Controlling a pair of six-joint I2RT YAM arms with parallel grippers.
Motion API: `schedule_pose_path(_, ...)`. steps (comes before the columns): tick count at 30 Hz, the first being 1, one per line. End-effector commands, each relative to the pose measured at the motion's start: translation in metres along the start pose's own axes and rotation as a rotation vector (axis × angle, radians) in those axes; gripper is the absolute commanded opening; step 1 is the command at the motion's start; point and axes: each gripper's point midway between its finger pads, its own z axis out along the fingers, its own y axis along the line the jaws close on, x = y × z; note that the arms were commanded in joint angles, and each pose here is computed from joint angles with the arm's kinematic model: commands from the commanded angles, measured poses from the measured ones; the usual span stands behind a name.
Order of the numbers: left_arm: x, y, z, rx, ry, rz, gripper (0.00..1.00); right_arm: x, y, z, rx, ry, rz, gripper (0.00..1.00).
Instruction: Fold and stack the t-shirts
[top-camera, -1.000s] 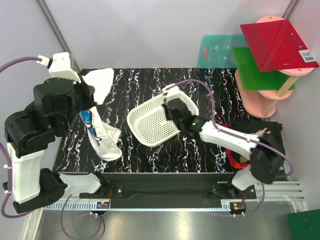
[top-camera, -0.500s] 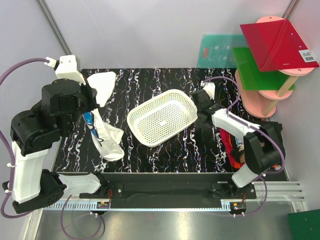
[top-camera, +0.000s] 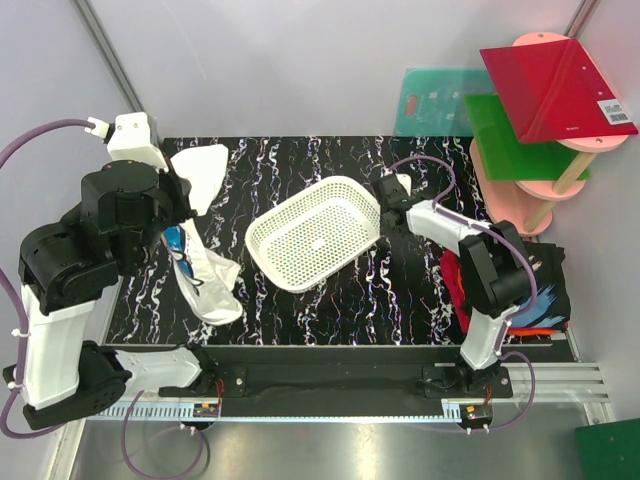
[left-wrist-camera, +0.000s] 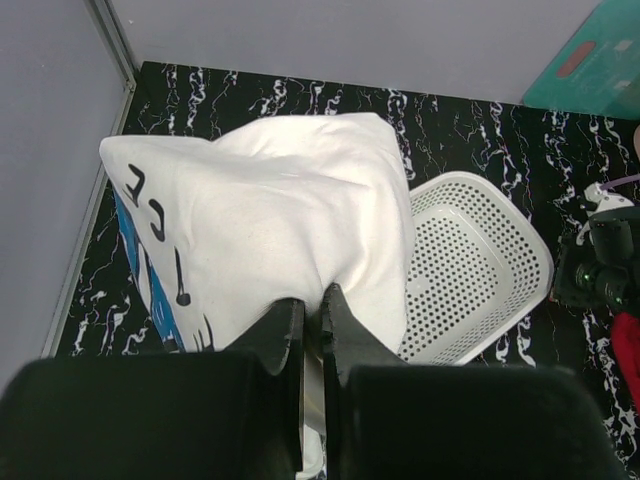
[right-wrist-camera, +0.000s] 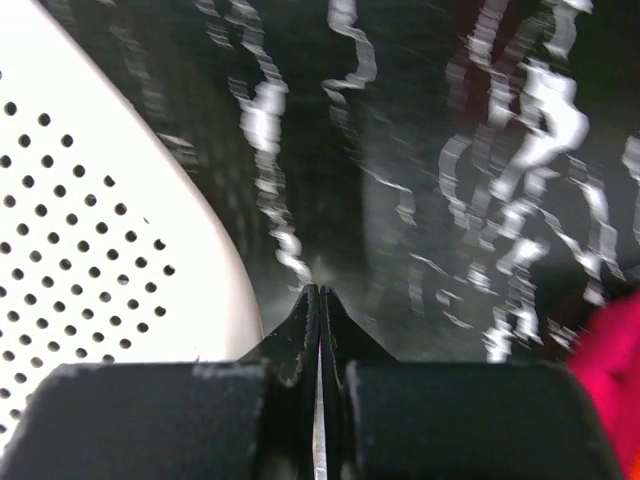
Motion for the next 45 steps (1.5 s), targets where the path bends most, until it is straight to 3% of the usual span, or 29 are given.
schedule_pose_path(1,-0.019,0.005,-0.005,-0.009,-0.076,-0.069,0.0,-0.025,0.053,-0.004,-0.176,-0.027,-0.008,0.0)
schedule_pose_path(11,-0.019,0.005,-0.012,0.021,-0.069,-0.094,0.0,-0.039,0.201,-0.016,-0.46,-0.121,-0.194,0.0)
schedule_pose_path(16,-0.023,-0.015,-0.018,0.143,-0.066,-0.127,0.0,-0.061,0.261,-0.03,-0.601,-0.167,-0.193,0.0)
schedule_pose_path(24,-0.03,-0.051,-0.034,0.364,-0.049,-0.159,0.0,-0.096,0.319,-0.06,-0.752,-0.257,-0.177,0.0)
schedule_pose_path(29,-0.038,-0.08,-0.062,0.585,-0.043,-0.18,0.0,-0.115,0.29,-0.084,-0.656,-0.37,-0.2,0.0)
schedule_pose_path(35,-0.038,-0.111,-0.087,0.822,-0.058,-0.176,0.0,-0.125,0.215,-0.109,-0.452,-0.503,-0.213,0.0)
schedule_pose_path(40,-0.022,-0.139,-0.073,0.891,-0.013,-0.153,0.0,-0.133,0.14,-0.118,-0.214,-0.567,-0.153,0.0)
schedule_pose_path(45,0.022,-0.206,-0.037,1.016,0.184,-0.133,0.0,-0.146,0.028,-0.126,-0.047,-0.593,0.078,0.0)
